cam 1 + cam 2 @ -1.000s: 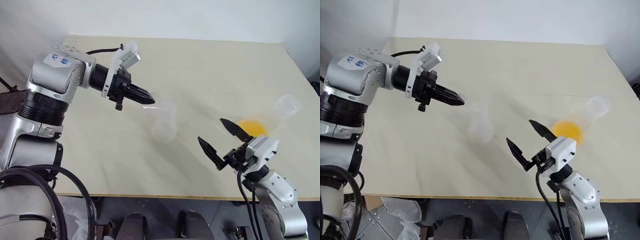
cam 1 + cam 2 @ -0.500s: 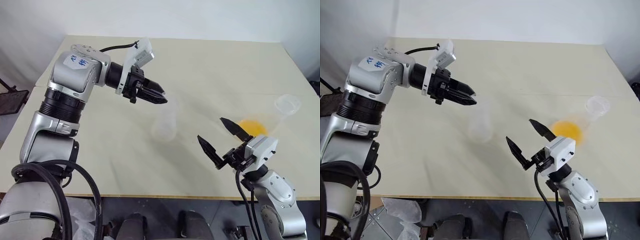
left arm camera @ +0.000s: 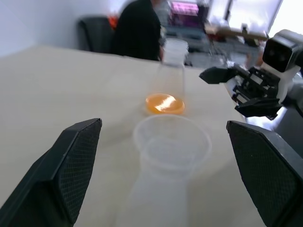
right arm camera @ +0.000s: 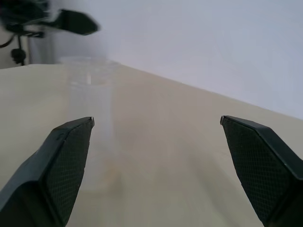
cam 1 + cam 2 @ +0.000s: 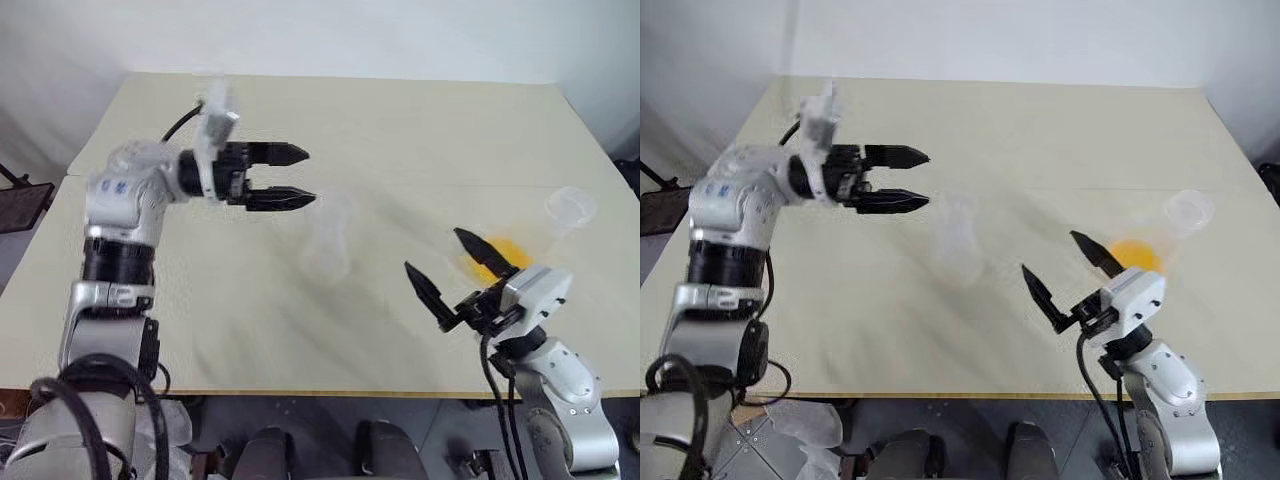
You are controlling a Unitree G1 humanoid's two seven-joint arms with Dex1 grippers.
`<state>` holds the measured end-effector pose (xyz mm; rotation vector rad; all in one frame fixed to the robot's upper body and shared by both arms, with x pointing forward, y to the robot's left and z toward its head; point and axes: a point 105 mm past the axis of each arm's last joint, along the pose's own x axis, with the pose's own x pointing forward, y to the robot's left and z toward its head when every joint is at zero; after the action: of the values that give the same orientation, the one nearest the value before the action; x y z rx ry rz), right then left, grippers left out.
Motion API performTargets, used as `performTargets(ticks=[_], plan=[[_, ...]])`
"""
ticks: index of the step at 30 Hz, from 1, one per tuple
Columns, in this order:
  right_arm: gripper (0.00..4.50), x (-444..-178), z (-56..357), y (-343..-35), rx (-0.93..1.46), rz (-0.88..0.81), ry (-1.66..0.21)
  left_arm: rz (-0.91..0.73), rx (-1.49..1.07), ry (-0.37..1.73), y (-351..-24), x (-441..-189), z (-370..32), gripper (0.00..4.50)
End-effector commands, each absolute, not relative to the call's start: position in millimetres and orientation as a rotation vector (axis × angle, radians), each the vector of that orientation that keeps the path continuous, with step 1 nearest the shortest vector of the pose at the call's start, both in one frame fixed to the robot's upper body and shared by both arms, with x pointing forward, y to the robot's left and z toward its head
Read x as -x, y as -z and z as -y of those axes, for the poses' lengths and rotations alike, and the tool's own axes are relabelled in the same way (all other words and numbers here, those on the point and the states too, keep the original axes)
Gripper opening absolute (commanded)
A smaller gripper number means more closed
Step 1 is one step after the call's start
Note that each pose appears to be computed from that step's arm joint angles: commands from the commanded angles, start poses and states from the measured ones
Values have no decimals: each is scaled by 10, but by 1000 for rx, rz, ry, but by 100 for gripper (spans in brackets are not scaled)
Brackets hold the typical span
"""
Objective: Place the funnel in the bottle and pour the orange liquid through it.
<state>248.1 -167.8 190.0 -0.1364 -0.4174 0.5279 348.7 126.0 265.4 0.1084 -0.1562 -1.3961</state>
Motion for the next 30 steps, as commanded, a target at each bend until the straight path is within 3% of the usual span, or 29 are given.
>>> performTargets(ticks=[1, 5, 9, 19, 30], plan=[[450, -2370, 1850, -2058, 136, 461, -484, 295, -173, 1372, -2682, -3343, -1345, 448], [450, -2301, 2120, -1972, 165, 387, -383, 296, -208, 1329, -2283, -3226, -1512, 448], [450, -2124, 2486, -1947, 175, 360, -240, 395, -158, 1283, -2253, -3204, -1461, 448], [450, -1938, 3123, -1891, 114, 312, 54, 399, -157, 1339, -2136, -3176, -1313, 448], [450, -2372, 3142, -1960, 59, 172, -79, 383, -106, 1380, -2156, -3047, -1241, 448]])
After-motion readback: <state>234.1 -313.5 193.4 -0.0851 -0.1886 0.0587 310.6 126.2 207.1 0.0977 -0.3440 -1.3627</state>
